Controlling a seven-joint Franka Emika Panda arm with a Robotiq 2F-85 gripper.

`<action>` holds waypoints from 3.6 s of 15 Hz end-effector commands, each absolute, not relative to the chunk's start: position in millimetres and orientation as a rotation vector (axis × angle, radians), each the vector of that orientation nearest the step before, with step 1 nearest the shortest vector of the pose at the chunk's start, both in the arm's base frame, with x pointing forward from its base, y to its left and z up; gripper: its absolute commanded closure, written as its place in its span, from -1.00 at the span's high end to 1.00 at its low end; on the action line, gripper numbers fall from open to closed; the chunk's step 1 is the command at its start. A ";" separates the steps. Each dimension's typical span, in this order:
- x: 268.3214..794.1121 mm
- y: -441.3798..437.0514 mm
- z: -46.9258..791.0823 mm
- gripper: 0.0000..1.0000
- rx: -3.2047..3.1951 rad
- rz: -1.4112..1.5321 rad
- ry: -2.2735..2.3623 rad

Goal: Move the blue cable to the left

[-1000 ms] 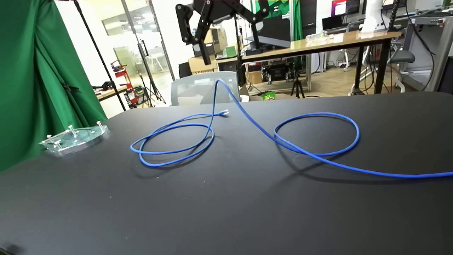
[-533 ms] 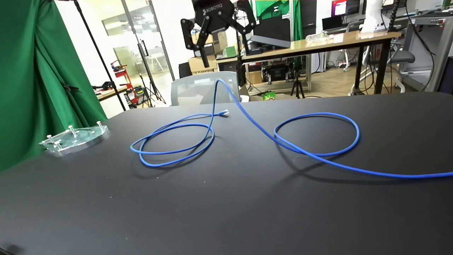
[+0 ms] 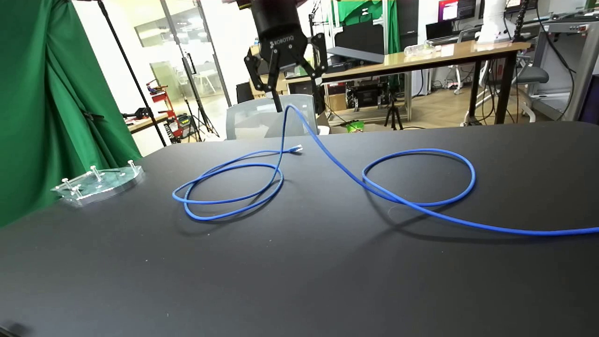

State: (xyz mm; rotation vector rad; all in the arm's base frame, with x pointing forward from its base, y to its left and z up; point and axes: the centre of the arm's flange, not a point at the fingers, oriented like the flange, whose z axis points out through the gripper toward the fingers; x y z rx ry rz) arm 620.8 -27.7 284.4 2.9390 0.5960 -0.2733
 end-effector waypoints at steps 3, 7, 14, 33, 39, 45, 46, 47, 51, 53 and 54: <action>627.7 -29.0 283.6 -0.47 2.931 -0.321 0.596; 618.0 -26.2 292.8 -0.97 2.927 -0.308 0.642; 586.9 11.7 343.2 -0.97 3.007 -0.366 0.709; 591.6 105.1 338.9 -0.97 3.167 -0.568 -0.628; 612.7 99.8 310.6 -0.97 3.100 -0.378 -1.014; 615.9 101.4 302.9 -0.27 3.102 -0.360 -1.057; 613.1 102.3 305.8 -0.17 3.109 -0.344 -1.029; 609.7 103.1 309.0 -0.02 3.119 -0.326 -0.990; 593.7 110.4 326.7 0.51 3.155 -0.268 -0.804; 576.7 112.3 336.6 0.79 3.168 -0.316 -0.582; 566.1 111.1 339.5 0.91 3.163 -0.286 -0.491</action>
